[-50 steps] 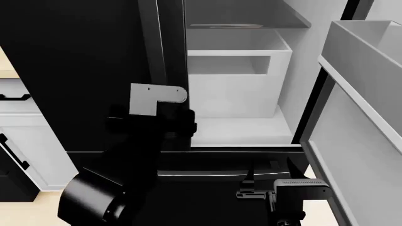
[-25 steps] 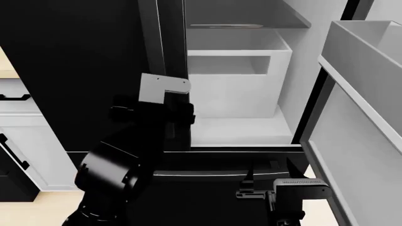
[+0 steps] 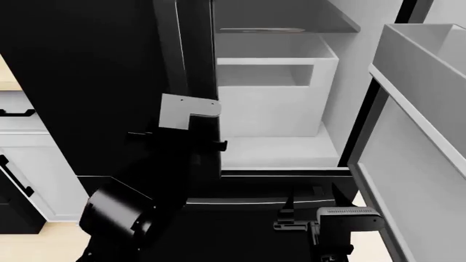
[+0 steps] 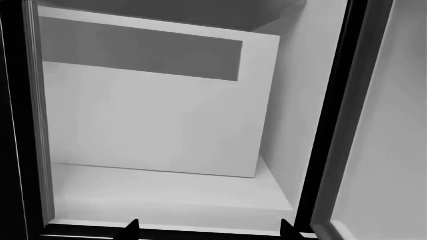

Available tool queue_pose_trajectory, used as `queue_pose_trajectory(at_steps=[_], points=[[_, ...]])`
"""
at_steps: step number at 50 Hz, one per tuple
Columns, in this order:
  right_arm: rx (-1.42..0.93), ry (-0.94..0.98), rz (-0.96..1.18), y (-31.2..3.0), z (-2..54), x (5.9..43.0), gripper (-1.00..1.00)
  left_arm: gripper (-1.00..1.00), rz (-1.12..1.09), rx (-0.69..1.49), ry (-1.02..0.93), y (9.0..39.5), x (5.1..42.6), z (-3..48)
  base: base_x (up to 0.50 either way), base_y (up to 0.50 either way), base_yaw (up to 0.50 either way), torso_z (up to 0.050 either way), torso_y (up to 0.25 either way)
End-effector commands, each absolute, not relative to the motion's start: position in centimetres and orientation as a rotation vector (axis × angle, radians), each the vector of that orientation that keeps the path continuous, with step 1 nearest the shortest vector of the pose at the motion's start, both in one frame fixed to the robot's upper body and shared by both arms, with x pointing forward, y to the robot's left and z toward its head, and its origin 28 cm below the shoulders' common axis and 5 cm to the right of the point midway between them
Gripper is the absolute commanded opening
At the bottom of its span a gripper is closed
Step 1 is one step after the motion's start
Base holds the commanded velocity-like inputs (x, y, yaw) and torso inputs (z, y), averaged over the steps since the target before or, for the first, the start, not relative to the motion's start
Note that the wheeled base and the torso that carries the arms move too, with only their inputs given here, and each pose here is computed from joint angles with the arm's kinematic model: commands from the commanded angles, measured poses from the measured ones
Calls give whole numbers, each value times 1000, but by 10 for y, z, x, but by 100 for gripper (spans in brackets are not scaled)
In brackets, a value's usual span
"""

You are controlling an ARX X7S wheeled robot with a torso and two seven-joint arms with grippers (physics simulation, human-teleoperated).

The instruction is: Open the fridge doors

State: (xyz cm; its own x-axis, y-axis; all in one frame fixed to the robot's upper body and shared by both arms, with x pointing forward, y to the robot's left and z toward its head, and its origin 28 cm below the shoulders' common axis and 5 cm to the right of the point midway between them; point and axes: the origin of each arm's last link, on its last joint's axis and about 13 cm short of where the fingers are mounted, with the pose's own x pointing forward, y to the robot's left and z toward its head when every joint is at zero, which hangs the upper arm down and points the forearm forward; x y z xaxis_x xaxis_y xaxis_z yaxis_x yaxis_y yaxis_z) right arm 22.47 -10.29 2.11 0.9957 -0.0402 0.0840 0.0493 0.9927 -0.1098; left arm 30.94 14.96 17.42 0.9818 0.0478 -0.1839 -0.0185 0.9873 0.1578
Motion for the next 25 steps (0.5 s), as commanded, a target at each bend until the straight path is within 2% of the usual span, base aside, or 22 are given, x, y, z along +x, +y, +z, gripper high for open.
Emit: queue_pose_trajectory(at_steps=[1,11,25], points=[[-111,-85,-42,-102,22,225,100,-100,16,177,170,156,276,164,0,0,0,0,0],[-115,-84,-41,-103,22,223,100,-100,-53,179,174,164,243,157,-1,0,0,0,0],[-119,-82,-40,-102,22,224,100,-100,-39,185,158,189,228,153,0,0,0,0,0]])
